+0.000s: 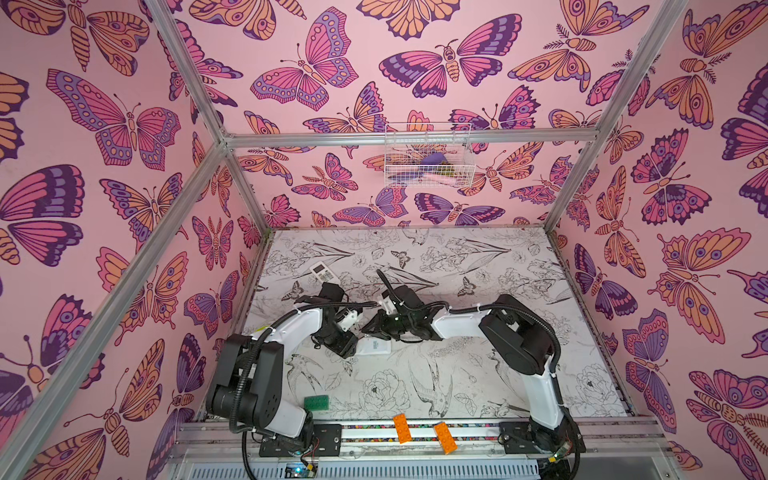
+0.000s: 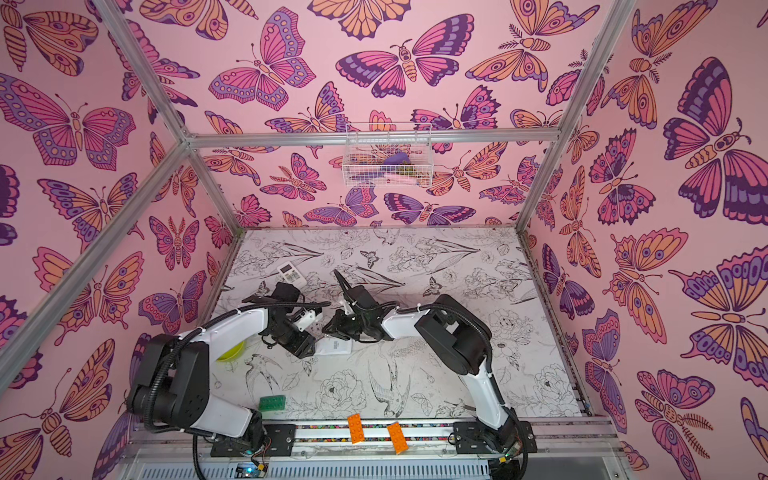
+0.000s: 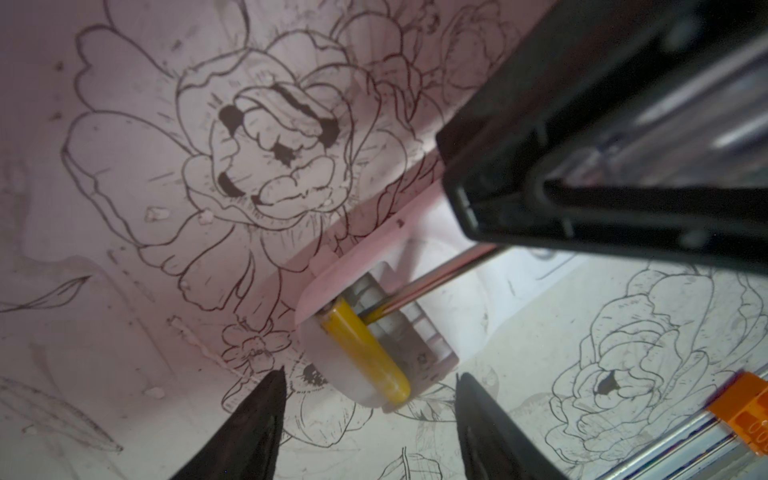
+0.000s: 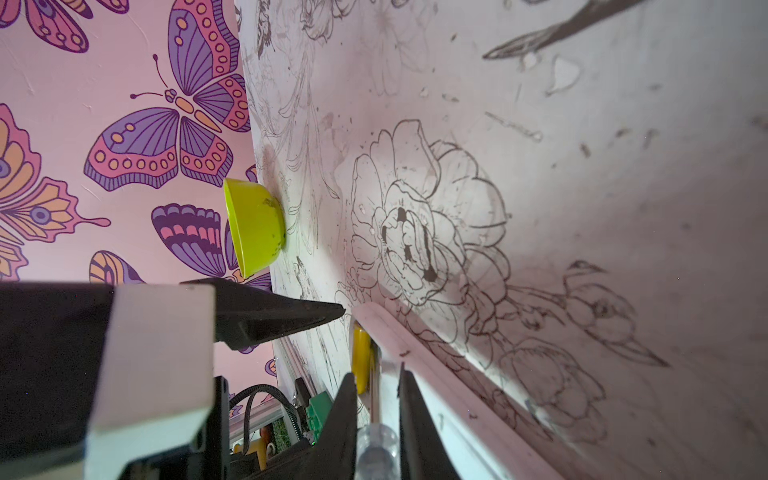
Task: Unload the batteries from the remote control
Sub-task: 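Lever the yellow battery up out of the compartment with the right gripper's screwdriver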
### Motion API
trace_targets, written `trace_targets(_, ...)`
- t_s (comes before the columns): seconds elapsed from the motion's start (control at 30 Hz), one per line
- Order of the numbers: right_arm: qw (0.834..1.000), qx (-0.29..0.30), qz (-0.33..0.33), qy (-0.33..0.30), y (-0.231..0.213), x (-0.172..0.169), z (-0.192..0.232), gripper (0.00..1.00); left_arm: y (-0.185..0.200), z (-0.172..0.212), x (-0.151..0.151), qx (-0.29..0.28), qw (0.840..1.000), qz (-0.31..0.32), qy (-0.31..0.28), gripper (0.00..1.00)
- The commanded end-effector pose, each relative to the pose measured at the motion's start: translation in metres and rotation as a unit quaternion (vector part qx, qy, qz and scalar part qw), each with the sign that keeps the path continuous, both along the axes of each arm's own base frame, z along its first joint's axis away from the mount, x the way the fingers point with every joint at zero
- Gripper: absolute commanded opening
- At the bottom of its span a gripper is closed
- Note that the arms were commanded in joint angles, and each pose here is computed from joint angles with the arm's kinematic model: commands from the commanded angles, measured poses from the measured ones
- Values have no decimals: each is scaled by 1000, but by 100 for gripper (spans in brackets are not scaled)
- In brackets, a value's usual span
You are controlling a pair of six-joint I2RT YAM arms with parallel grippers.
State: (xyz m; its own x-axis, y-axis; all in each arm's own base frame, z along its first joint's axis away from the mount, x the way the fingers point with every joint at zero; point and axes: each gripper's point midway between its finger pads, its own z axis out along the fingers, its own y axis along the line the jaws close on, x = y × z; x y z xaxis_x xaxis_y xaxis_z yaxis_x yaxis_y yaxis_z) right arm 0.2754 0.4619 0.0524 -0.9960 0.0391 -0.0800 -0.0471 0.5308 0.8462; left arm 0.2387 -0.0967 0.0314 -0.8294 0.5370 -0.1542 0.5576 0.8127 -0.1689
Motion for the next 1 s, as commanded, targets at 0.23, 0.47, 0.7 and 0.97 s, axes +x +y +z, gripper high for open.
trace_targets(0.23, 1000, 16, -4, -3, -5, 3, 6, 0, 0, -4, 4, 14, 1000, 8, 7, 43)
trace_targets(0.47, 1000, 25, -8, -9, -7, 4, 13, 0, 1, -4, 6, 16, 1000, 9, 2, 31)
trace_targets(0.7, 999, 36, -13, -15, -9, 4, 21, 0, -1, -1, 6, 12, 1000, 3, -1, 24)
trace_targets(0.97, 999, 41, -11, -24, -10, 2, 28, 0, -8, 10, 7, -1, 1000, -3, -11, 30)
